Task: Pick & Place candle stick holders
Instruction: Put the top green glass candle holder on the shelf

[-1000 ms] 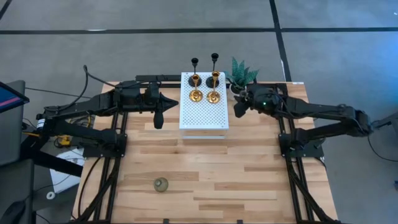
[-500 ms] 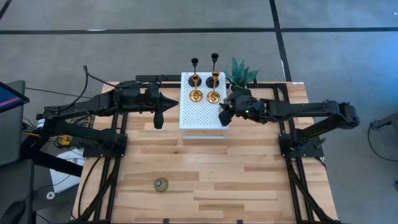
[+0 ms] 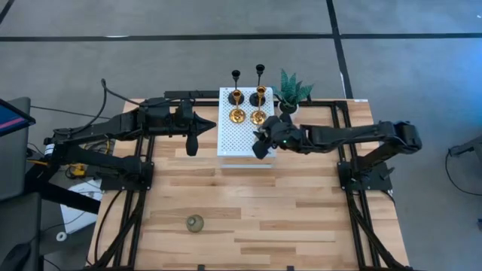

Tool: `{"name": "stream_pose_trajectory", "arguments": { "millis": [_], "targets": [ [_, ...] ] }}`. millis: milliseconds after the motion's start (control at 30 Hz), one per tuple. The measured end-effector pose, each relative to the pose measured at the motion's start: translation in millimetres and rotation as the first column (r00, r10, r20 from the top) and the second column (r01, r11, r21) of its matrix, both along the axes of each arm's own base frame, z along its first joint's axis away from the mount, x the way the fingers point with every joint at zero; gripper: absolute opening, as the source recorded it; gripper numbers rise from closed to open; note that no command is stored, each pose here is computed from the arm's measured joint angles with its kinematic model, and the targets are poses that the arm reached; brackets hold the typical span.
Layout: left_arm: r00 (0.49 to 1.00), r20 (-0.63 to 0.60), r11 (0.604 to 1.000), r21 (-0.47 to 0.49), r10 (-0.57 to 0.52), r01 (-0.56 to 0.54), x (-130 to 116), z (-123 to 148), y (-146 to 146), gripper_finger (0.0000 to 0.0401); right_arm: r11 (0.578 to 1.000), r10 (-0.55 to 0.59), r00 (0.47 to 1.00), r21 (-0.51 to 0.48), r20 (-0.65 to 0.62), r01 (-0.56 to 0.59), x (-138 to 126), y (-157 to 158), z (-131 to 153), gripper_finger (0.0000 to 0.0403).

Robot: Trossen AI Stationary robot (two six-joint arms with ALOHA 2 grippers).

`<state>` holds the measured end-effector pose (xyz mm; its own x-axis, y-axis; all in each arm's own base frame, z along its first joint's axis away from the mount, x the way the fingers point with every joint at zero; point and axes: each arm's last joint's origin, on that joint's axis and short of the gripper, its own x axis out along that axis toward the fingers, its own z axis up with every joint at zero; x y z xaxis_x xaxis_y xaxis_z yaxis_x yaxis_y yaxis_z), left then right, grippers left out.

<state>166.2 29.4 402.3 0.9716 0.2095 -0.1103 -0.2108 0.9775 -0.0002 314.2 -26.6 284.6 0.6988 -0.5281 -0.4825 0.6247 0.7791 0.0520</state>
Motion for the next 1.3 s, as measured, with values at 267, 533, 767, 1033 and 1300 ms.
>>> {"name": "stream_pose_trajectory", "arguments": {
  "millis": [267,533,767,1033,1300],
  "targets": [
    [1.000,-0.007,1.000,-0.001,0.000,0.000,0,-1,0,0.0008,1.000,-0.005,1.000,-0.001,0.004,0.005,11,-2,-11,0.0122],
    [1.000,-0.017,1.000,-0.003,0.000,0.000,0,-2,0,0.0008,1.000,-0.008,1.000,-0.003,-0.007,0.008,14,-2,-14,0.0141],
    [1.000,-0.020,1.000,-0.003,0.000,0.000,0,-2,0,0.0008,1.000,-0.006,0.999,-0.007,-0.036,0.005,12,-2,-17,0.0122],
    [0.999,-0.037,1.000,-0.006,0.000,0.000,0,-4,0,0.0008,0.999,0.030,0.998,-0.025,-0.057,-0.032,8,2,-13,0.0168],
    [0.999,-0.042,1.000,-0.007,-0.001,0.001,-1,-4,0,0.0008,0.999,0.018,0.999,-0.027,-0.051,-0.020,0,-1,-4,0.0273]
  ]
}}
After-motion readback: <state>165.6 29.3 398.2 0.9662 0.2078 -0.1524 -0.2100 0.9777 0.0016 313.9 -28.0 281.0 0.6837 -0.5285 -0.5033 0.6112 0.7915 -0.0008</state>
